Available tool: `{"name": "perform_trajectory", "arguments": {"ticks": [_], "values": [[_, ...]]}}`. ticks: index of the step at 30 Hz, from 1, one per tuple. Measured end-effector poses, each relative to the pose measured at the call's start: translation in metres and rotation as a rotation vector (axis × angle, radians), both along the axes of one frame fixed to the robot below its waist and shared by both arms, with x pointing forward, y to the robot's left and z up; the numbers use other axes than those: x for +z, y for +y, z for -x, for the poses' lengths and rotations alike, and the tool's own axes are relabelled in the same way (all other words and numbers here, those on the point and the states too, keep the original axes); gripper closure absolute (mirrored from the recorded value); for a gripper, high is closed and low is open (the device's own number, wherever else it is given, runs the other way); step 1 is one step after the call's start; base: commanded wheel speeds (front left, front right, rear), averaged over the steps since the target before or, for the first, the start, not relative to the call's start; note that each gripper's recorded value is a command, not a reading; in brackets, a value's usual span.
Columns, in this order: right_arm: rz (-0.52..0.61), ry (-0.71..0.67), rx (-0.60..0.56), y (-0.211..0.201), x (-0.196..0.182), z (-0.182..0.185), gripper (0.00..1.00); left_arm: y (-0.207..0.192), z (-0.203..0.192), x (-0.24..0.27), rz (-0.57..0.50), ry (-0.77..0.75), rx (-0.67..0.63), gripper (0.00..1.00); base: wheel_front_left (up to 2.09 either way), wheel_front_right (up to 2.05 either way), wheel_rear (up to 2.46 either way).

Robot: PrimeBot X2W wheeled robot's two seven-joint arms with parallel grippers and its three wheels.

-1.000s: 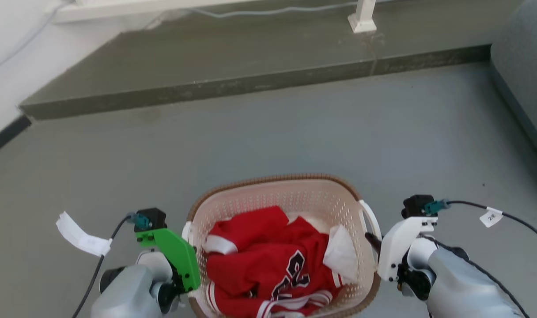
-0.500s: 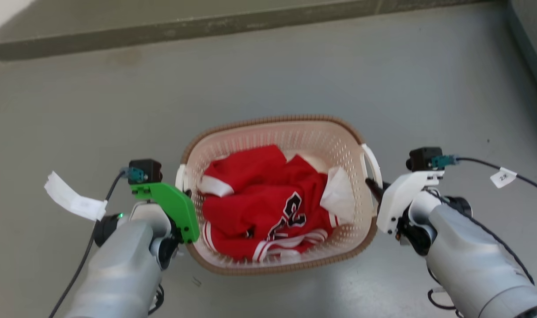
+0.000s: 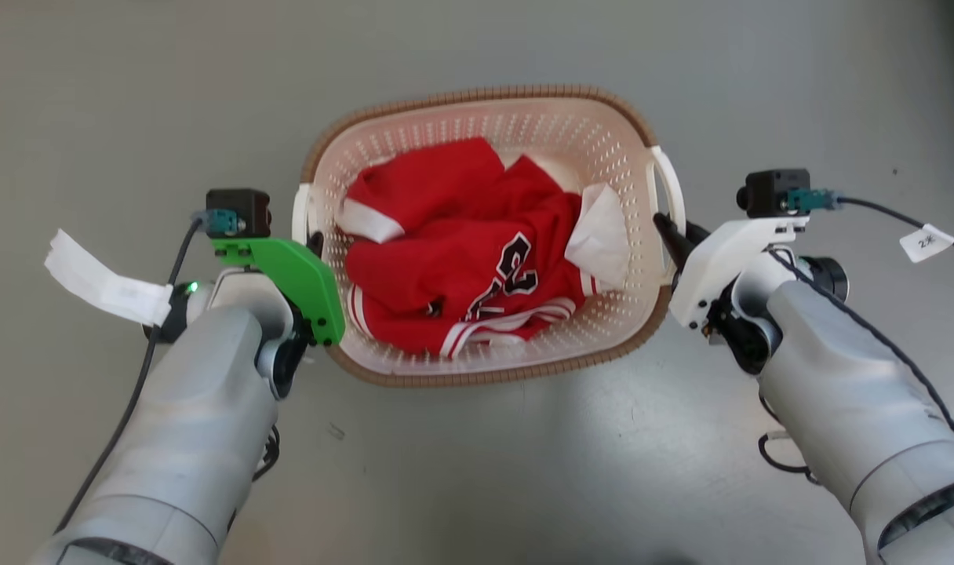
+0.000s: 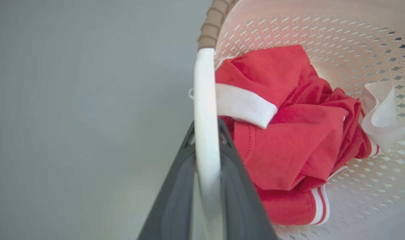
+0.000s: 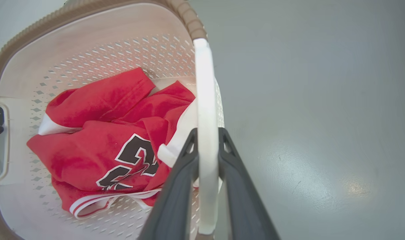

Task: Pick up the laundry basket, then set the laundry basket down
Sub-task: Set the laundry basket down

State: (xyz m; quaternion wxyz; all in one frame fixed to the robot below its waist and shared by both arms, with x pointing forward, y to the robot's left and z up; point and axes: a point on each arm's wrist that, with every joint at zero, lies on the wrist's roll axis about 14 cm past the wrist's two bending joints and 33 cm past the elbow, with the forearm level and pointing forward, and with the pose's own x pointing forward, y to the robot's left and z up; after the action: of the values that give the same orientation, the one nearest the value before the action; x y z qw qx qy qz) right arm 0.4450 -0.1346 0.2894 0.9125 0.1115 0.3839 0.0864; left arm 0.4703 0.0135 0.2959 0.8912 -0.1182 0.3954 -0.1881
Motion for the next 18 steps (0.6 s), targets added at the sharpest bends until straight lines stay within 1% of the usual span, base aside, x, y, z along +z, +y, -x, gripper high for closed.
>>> {"name": "perform_trajectory", "arguments": {"ticks": [10, 18], "values": [[0.024, -0.009, 0.028, -0.001, -0.026, -0.03, 1.0, 0.001, -0.028, -0.028, -0.008, -0.007, 0.003, 1.0, 0.0, 0.0, 0.0], [0.035, 0.021, 0.038, -0.003, -0.057, -0.049, 1.0, 0.001, -0.045, -0.06, -0.008, 0.021, 0.007, 1.0, 0.0, 0.0, 0.0]]}}
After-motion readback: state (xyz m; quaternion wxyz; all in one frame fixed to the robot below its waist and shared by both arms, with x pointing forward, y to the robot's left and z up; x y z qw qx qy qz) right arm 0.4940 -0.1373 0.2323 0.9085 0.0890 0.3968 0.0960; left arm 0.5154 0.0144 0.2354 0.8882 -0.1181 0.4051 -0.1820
